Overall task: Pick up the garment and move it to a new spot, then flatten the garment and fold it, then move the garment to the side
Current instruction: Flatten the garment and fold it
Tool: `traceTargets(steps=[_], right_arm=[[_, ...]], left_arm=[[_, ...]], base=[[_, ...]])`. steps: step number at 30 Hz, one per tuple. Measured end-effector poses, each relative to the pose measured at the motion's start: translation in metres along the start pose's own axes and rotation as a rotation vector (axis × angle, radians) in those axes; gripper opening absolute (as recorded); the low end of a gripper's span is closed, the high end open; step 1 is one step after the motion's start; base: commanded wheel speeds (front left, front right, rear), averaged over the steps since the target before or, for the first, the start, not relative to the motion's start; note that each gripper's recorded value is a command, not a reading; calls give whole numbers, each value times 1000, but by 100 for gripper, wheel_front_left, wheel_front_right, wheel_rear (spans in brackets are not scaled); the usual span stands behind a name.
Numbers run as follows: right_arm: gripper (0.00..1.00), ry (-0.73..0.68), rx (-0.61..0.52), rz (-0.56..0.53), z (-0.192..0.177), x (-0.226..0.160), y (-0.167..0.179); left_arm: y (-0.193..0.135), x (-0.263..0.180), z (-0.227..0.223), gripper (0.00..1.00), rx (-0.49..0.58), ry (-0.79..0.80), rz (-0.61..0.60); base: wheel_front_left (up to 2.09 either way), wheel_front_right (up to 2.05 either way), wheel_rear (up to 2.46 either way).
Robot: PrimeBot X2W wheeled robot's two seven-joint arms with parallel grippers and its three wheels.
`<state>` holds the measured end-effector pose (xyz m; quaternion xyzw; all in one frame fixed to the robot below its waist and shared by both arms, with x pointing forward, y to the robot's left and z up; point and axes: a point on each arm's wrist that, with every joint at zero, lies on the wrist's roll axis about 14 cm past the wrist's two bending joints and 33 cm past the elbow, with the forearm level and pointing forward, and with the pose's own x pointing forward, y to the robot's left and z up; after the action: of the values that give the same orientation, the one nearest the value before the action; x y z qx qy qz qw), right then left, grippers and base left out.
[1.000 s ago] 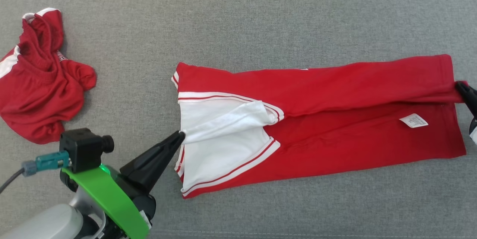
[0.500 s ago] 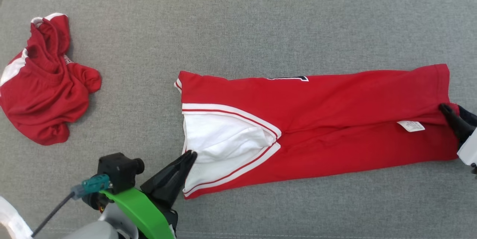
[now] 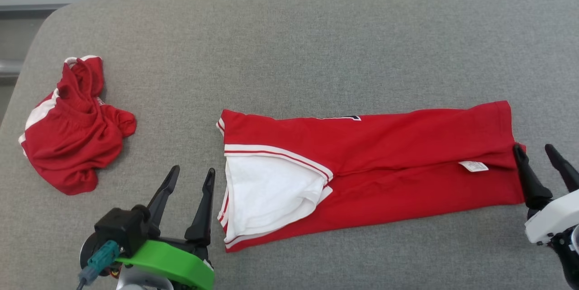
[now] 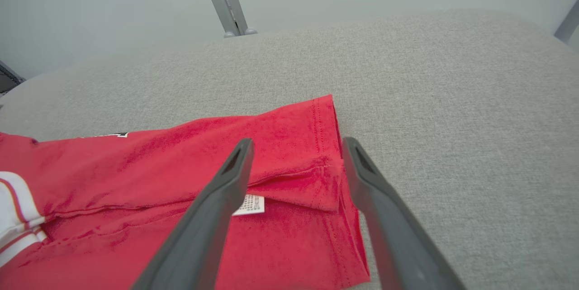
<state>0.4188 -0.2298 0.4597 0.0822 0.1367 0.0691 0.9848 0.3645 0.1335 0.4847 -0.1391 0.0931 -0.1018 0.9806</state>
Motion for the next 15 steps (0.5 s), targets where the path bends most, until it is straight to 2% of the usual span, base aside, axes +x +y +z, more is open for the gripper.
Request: traceTargets(steps=[3, 8, 15], right_arm=[[100, -71, 17, 18, 3, -6, 13], [100, -161, 38, 19, 3, -14, 23], [100, -156, 79, 2, -12, -18, 26]], left_arm=[[-1, -9, 10, 100, 31, -80, 30], [-2, -23, 24, 100, 154, -195, 68], [1, -44, 33, 100, 183, -282, 142]], base=[[0, 0, 0], [0, 0, 0], [0, 0, 0]])
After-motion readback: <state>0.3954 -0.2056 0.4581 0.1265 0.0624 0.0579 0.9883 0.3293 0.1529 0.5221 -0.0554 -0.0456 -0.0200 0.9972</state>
